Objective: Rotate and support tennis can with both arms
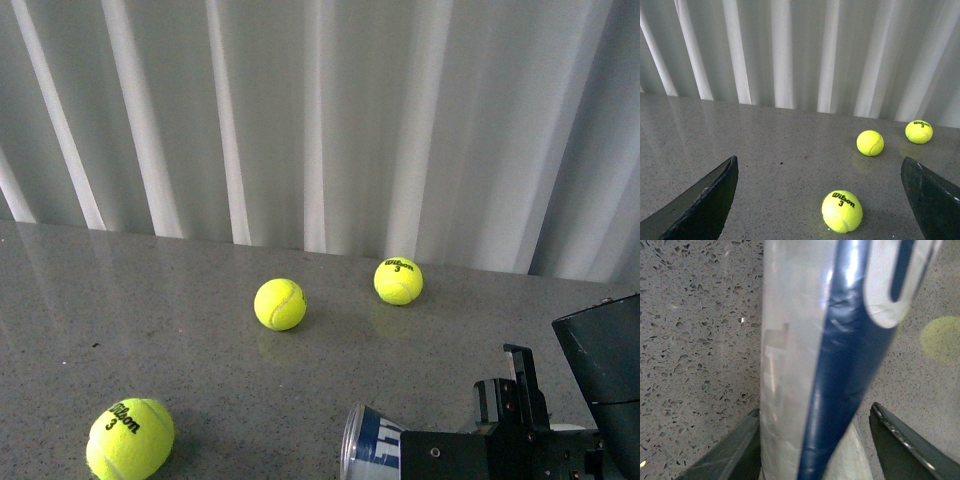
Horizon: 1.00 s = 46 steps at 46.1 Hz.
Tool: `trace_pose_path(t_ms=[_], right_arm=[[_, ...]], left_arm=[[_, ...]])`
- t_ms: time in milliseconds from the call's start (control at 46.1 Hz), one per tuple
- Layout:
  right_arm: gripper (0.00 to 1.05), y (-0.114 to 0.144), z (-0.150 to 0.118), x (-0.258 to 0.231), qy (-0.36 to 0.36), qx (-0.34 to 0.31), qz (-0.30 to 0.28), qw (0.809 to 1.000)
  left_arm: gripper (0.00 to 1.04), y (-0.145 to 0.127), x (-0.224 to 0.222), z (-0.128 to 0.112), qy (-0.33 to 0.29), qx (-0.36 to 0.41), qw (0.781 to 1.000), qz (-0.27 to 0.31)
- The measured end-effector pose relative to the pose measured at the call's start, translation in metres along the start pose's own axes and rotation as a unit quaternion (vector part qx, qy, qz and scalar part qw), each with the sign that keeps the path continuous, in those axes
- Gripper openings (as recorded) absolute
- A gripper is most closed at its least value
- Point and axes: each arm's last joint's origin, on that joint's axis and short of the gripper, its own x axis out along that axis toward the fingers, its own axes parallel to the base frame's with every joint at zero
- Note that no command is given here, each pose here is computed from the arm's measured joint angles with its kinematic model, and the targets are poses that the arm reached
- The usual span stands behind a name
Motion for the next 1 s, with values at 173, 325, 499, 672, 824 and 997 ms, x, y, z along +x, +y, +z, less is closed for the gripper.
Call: trace_pose_path(t_ms=[173,325,499,672,824,997], right_arm=[[0.84,-0.003,0.002,-0.007,0.0,0.006,0.0,1.0],[1.0,-0.004,0.004,-0.014,0.0,0.011,-0.001,1.0],[0.98,-0.008,0.007,-0.024,-0.001,0.018,-0.003,1.0],[0.98,-0.012,0.012,-0.037,-0.006,0.028,0.0,1.0],[0.98,-0.018,0.017,-0.055,-0.026,0.053,0.001,0.998],[0.98,-0.05,0.016,-0.089,-0.045,0.138,-0.091,0.985]], left_arm=[[0.98,0.0,0.0,0.0,0.0,0.0,1.0,0.0],[0.98,0.0,0.0,0.0,0.0,0.0,1.0,0.0],[0.98,0.0,0.0,0.0,0.0,0.0,1.0,0.0],[0.98,0.0,0.0,0.0,0.0,0.0,1.0,0.0],[0.98,0.0,0.0,0.0,0.0,0.0,1.0,0.0],[0.98,0.0,0.0,0.0,0.0,0.0,1.0,0.0]])
